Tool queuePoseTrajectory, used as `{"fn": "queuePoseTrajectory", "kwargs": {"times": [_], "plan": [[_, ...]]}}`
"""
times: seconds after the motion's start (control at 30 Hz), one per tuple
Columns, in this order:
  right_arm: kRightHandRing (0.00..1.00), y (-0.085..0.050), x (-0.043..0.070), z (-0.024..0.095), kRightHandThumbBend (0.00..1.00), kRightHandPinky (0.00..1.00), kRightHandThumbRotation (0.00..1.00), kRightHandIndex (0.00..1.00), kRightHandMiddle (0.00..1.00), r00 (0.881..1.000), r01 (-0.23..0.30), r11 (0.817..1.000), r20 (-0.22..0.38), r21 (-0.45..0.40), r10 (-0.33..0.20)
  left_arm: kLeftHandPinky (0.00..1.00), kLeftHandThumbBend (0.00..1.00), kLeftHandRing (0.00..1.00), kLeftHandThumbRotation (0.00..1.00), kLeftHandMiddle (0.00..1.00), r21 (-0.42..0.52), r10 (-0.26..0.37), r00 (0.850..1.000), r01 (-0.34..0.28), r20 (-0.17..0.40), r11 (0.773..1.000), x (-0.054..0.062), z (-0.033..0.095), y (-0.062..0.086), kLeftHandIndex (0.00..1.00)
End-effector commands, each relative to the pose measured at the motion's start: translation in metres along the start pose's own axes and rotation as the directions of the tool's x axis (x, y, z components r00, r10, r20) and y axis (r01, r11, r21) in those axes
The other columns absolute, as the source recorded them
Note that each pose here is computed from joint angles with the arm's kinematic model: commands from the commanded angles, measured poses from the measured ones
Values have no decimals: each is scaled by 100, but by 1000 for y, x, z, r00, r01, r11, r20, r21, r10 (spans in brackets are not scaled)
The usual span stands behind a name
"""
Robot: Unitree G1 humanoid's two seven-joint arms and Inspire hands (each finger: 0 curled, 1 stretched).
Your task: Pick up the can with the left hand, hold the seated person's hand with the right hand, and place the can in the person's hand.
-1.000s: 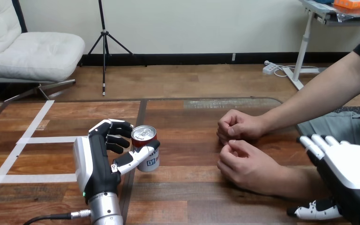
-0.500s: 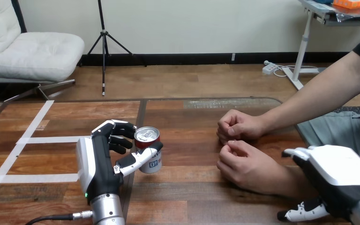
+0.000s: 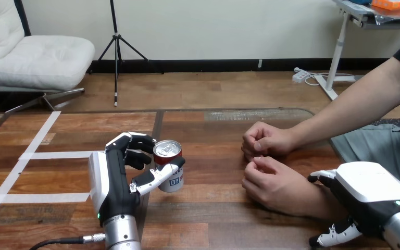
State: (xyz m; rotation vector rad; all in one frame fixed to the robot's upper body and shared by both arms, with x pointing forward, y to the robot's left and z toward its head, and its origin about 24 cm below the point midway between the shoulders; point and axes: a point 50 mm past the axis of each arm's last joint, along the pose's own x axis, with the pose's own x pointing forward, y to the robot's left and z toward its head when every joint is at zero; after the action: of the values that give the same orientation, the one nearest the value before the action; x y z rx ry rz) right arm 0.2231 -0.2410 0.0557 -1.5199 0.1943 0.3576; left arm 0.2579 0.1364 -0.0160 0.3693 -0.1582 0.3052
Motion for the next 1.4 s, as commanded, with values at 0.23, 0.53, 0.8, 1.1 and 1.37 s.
{"fn": "queuePoseTrajectory", "kwargs": {"times": [0.23,0.53,0.8,1.1,1.37], "plan": [[83,-12,19,0,92,81,28,81,84,999,46,998,24,-39,-45,39,60,42,0,44,-57,30,992,-23,124,998,17,25,1,45],[83,-9,25,2,90,80,29,81,84,998,55,997,21,-59,-54,39,60,42,0,44,-59,31,991,-23,129,998,17,25,3,45],[83,-9,27,3,86,80,27,81,83,998,57,995,10,-80,-56,39,60,42,0,44,-62,32,992,-25,123,998,17,25,4,46],[83,-11,30,2,83,79,26,80,83,997,69,990,-7,-121,-71,39,60,42,0,44,-76,32,992,-23,126,997,17,25,6,46],[83,-12,30,1,82,79,22,80,83,996,73,987,-42,-141,-79,40,60,42,0,44,-65,37,990,-29,135,997,17,25,8,46]]}}
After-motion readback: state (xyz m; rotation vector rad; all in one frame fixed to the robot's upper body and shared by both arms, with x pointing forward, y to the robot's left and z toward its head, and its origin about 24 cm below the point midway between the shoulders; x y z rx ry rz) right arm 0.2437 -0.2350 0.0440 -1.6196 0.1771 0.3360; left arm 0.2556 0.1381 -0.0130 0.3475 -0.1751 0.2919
